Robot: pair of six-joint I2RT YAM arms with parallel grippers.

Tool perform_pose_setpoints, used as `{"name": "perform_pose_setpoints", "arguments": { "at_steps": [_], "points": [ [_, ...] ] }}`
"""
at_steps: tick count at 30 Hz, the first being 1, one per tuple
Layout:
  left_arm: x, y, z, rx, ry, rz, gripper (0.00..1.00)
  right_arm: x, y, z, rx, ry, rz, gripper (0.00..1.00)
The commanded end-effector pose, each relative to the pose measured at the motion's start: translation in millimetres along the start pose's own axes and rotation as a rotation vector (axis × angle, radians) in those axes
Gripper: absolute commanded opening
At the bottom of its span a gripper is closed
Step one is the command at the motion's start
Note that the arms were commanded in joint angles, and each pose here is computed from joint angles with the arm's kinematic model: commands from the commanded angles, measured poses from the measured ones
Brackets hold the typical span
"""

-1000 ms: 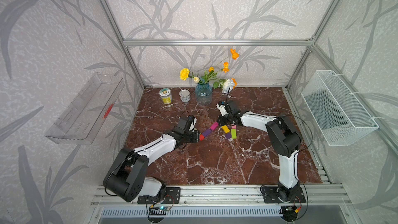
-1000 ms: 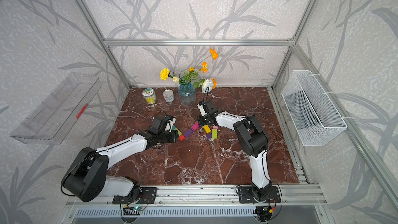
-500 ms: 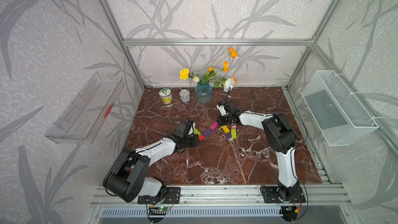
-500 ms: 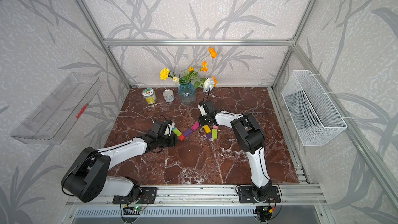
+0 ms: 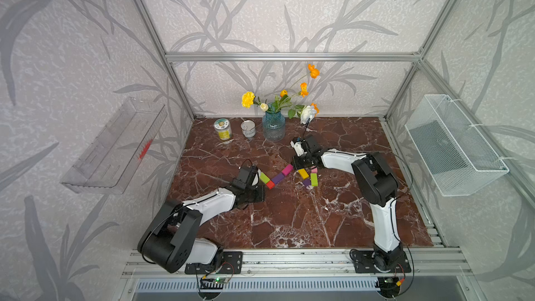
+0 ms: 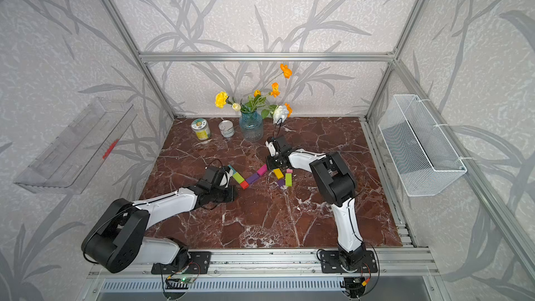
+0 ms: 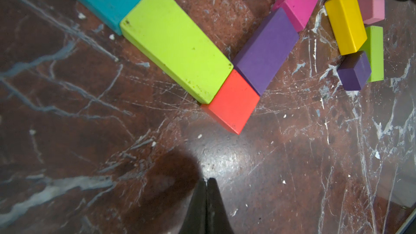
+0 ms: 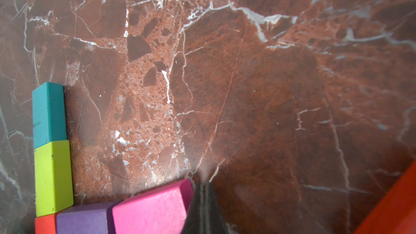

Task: Assemble the letter v with building blocks
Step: Assemble the building block at the center of the board.

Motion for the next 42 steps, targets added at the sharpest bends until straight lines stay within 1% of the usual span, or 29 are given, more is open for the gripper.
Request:
{"name": "perform_pose_setpoints", "arguments": {
  "at_steps": [1,42],
  "points": [
    [1.7,2.6,1.3,-0.01,-0.001,-0.006,0.0,2.5,-1.4,2.1,-0.008,0.008,0.007,0.0],
    [4.9,5.1,14.5,-0.014,0.041,-0.013,0.0,16.5,-1.3,1.6,-0.026,0.027,0.027,0.0]
  ]
}}
Point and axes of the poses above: each gripper's point midway between its finger pads, its own z axis out along the fingers, its own y axis along the line the jaws close on, x = y × z, the point moved 2 cm from there along -z, back along the fingers
